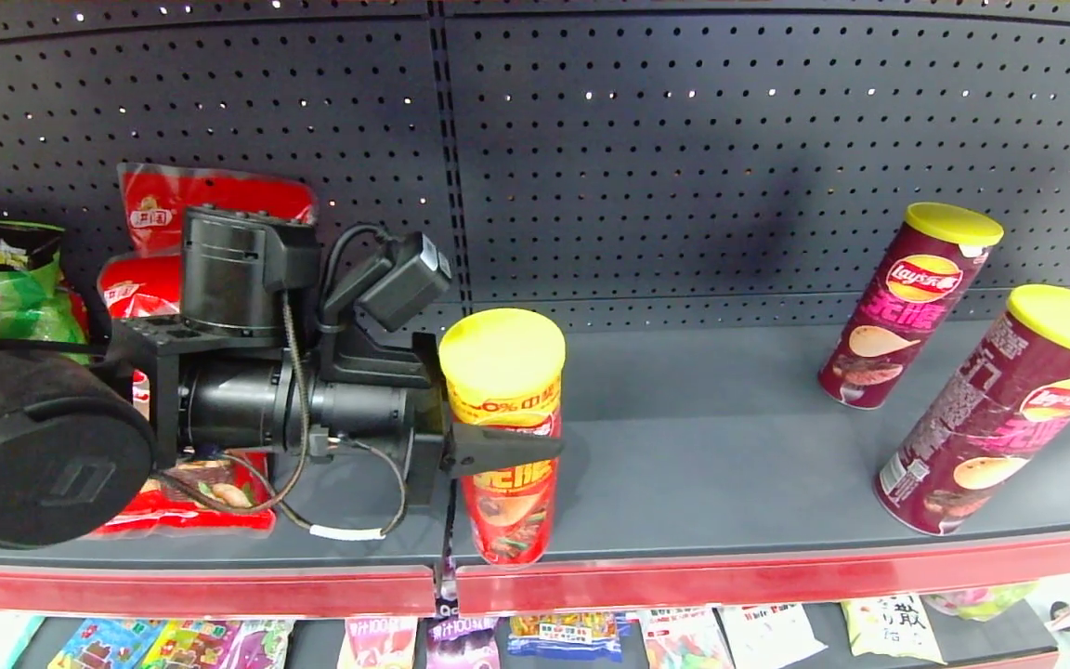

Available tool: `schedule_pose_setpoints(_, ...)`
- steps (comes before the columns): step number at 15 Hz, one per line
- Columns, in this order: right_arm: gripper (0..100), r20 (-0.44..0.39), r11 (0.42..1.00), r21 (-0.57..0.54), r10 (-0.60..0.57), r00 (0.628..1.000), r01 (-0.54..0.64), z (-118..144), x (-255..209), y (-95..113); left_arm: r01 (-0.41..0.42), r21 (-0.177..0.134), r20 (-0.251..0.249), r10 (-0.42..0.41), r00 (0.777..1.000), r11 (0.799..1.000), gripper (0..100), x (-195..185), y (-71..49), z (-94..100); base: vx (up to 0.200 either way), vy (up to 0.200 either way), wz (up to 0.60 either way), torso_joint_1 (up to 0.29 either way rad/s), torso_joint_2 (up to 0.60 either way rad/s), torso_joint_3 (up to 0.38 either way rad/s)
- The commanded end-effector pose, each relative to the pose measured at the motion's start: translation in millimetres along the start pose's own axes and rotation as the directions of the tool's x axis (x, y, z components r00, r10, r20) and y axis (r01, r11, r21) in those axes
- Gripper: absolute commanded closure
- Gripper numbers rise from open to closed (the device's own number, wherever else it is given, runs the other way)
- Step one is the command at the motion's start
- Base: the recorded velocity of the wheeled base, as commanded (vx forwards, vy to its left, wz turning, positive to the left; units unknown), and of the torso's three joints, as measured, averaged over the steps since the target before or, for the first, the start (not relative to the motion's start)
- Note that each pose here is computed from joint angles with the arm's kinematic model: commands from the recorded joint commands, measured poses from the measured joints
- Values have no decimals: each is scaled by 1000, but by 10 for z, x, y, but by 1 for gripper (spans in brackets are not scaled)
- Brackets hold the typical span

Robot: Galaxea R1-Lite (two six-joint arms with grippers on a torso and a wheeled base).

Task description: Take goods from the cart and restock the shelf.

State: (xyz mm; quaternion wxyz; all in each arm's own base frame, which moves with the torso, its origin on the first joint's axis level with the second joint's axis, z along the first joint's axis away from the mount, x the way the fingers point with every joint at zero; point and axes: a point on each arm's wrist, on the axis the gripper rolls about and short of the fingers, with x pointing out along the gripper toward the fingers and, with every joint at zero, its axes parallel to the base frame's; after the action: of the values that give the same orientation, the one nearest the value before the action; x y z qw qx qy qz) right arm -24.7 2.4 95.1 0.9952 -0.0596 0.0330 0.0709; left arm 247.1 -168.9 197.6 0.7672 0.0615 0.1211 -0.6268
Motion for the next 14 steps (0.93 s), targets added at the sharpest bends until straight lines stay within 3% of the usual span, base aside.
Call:
schedule_pose_setpoints(1, 100, -2, 1000, 0, 1, 1000, -1, 1, 2, 0, 2, 3, 0, -2, 1000, 1000, 0, -15, -25, -8, 0, 0, 0, 0, 0, 0)
schedule_pose_setpoints(7, 100, -30, 998, 2, 57, 998, -57, 157, 43, -20, -31, -16, -16, 31, 999, 999, 0, -133, -79, -86, 0, 0, 0, 0, 0, 0)
schedule_pose_setpoints(11, 100, -59, 961, 12, 277, 959, -277, 864, 286, -93, -108, -54, -41, 106, 994, 993, 0, -483, -281, -278, 0, 0, 0, 0, 0, 0)
schedule_pose_setpoints(14, 100, -91, 865, -3, 500, 861, -502, 1521, 794, -38, -182, -83, -63, 178, 982, 980, 0, -773, -558, -480, 0, 0, 0, 0, 0, 0)
